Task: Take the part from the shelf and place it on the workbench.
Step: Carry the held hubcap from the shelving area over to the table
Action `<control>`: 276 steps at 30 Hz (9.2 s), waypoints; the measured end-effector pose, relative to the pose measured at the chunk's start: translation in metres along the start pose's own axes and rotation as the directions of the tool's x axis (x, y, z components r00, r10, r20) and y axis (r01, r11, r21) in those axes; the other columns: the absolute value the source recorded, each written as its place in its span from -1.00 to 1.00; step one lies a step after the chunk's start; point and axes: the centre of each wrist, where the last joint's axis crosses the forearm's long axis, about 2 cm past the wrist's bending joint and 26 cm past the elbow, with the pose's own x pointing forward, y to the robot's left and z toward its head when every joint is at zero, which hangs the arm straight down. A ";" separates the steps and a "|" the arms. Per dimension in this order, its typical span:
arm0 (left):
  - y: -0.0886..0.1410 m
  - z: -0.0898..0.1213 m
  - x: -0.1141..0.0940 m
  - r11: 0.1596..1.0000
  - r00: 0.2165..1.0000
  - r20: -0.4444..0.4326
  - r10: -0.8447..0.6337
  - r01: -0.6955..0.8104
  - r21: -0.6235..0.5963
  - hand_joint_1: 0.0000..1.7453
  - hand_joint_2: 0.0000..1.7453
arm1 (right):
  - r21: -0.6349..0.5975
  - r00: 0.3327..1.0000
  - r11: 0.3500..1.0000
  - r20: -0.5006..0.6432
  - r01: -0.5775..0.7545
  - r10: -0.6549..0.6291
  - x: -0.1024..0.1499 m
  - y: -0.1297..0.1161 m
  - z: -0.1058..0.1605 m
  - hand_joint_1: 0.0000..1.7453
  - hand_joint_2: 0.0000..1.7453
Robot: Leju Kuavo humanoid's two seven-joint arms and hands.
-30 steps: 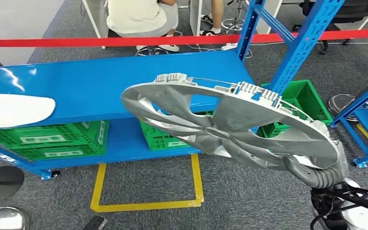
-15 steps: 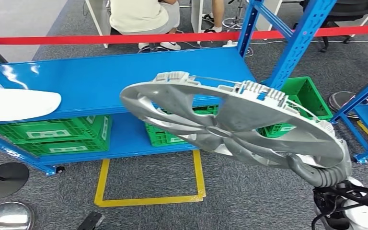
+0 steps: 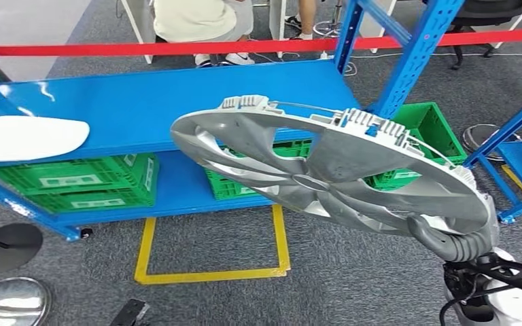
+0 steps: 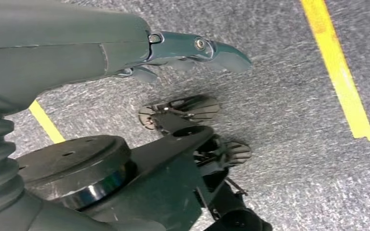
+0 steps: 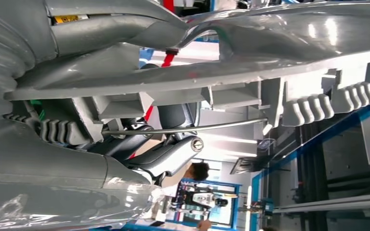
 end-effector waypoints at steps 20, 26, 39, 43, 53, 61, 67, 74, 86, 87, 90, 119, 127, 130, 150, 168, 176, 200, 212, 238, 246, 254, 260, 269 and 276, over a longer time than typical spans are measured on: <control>0.001 0.002 -0.003 1.000 1.000 -0.007 -0.011 0.011 0.005 -1.00 1.00 | 0.000 1.000 1.000 0.008 -0.016 0.016 0.000 0.000 -0.004 1.00 1.00; 0.000 0.003 -0.005 1.000 1.000 -0.010 -0.010 0.010 0.004 -1.00 1.00 | -0.002 1.000 1.000 0.006 -0.017 0.017 0.000 0.001 -0.004 1.00 1.00; -0.004 0.004 -0.008 1.000 1.000 -0.014 -0.005 0.004 -0.003 -1.00 1.00 | -0.002 1.000 1.000 -0.004 -0.024 0.024 -0.001 0.003 -0.002 1.00 1.00; -0.004 0.004 -0.008 1.000 1.000 -0.014 -0.004 0.004 -0.002 -1.00 1.00 | -0.003 1.000 1.000 -0.005 -0.026 0.026 -0.001 0.003 -0.002 1.00 1.00; -0.004 0.001 -0.002 1.000 1.000 0.000 -0.003 0.003 -0.004 -1.00 1.00 | 0.008 0.997 0.998 0.021 -0.068 0.068 -0.001 0.002 -0.007 1.00 1.00; -0.002 0.000 -0.001 1.000 1.000 0.002 -0.013 0.013 -0.005 -1.00 1.00 | 0.011 0.997 0.997 0.025 -0.075 0.075 -0.001 0.002 -0.007 1.00 1.00; -0.002 0.001 -0.002 1.000 1.000 -0.002 -0.016 0.016 -0.005 -1.00 1.00 | 0.010 0.997 0.997 0.025 -0.077 0.076 -0.001 0.002 -0.007 1.00 1.00; -0.003 0.000 0.000 0.999 0.999 -0.015 0.029 -0.030 -0.012 -1.00 1.00 | 0.010 0.997 0.997 0.026 -0.076 0.076 -0.001 0.002 -0.007 1.00 1.00; -0.004 0.000 0.000 0.996 0.994 -0.057 0.089 -0.089 0.003 -1.00 1.00 | 0.020 0.997 0.997 0.032 -0.069 0.068 -0.002 0.002 -0.009 1.00 1.00; -0.004 0.000 -0.001 0.996 0.994 -0.059 0.089 -0.089 0.002 -1.00 1.00 | 0.021 0.997 0.998 0.030 -0.067 0.067 -0.002 0.002 -0.008 1.00 1.00; -0.006 0.001 -0.002 0.995 0.994 -0.049 0.096 -0.097 -0.002 -1.00 1.00 | 0.021 0.998 0.998 0.026 -0.063 0.063 -0.002 0.002 -0.008 1.00 1.00; -0.017 0.003 -0.007 0.987 0.984 -0.087 0.153 -0.156 -0.031 -1.00 1.00 | 0.031 0.998 0.998 0.006 -0.058 0.058 -0.001 0.007 0.007 1.00 1.00; -0.011 -0.006 0.012 0.995 0.997 -0.072 -0.019 0.026 0.100 -1.00 1.00 | -0.038 0.992 0.991 0.025 -0.125 0.126 0.010 -0.004 0.018 1.00 1.00; -0.009 -0.009 0.019 0.994 0.998 -0.056 -0.036 0.041 0.105 -1.00 1.00 | -0.050 0.990 0.989 0.027 -0.140 0.142 0.014 -0.007 0.021 1.00 1.00; -0.015 -0.008 0.015 0.995 0.999 -0.024 0.038 -0.036 0.093 -1.00 1.00 | -0.048 0.988 0.987 0.018 -0.152 0.153 0.017 -0.008 0.022 1.00 1.00; -0.012 -0.009 0.019 0.990 1.000 -0.018 0.020 -0.018 0.138 -1.00 1.00 | -0.035 0.991 0.991 0.049 -0.126 0.128 0.020 -0.012 0.012 1.00 1.00; -0.012 -0.004 0.008 0.987 1.000 -0.020 -0.001 0.004 0.161 -1.00 1.00 | 0.057 0.988 0.998 0.147 0.033 -0.042 0.049 -0.043 -0.046 1.00 1.00; -0.021 -0.005 0.008 0.993 0.999 -0.023 -0.022 0.025 0.114 -1.00 1.00 | 0.212 0.941 0.975 0.339 -0.066 -0.010 0.101 -0.048 -0.157 1.00 1.00; -0.020 -0.006 0.010 0.993 0.999 -0.021 -0.034 0.037 0.110 -1.00 1.00 | 0.232 0.937 0.971 0.348 -0.062 -0.024 0.102 -0.042 -0.163 1.00 1.00; -0.017 -0.008 0.015 0.994 0.999 -0.004 -0.050 0.050 0.099 -1.00 1.00 | 0.241 0.929 0.967 0.369 -0.083 -0.012 0.109 -0.036 -0.176 1.00 1.00; -0.019 -0.008 0.016 0.994 0.998 -0.002 -0.056 0.056 0.092 -1.00 1.00 | 0.252 0.928 0.965 0.371 -0.074 -0.025 0.111 -0.035 -0.180 1.00 1.00; -0.020 -0.009 0.016 0.994 0.999 -0.002 -0.053 0.053 0.091 -1.00 1.00 | 0.227 0.921 0.969 0.389 -0.093 -0.002 0.111 -0.033 -0.182 1.00 1.00; -0.020 -0.006 0.012 0.994 1.000 -0.005 -0.013 0.013 0.107 -1.00 1.00 | 0.172 0.898 0.984 0.438 -0.043 -0.037 0.098 -0.035 -0.133 1.00 1.00; -0.015 -0.003 0.005 0.987 0.998 0.005 0.059 -0.059 0.149 -1.00 1.00 | 0.069 0.920 0.994 0.388 -0.084 0.051 0.091 -0.043 -0.062 1.00 1.00; -0.012 -0.002 0.002 0.981 0.995 0.014 0.095 -0.096 0.166 -1.00 1.00 | 0.021 0.930 0.994 0.357 -0.107 0.092 0.095 -0.051 -0.033 1.00 1.00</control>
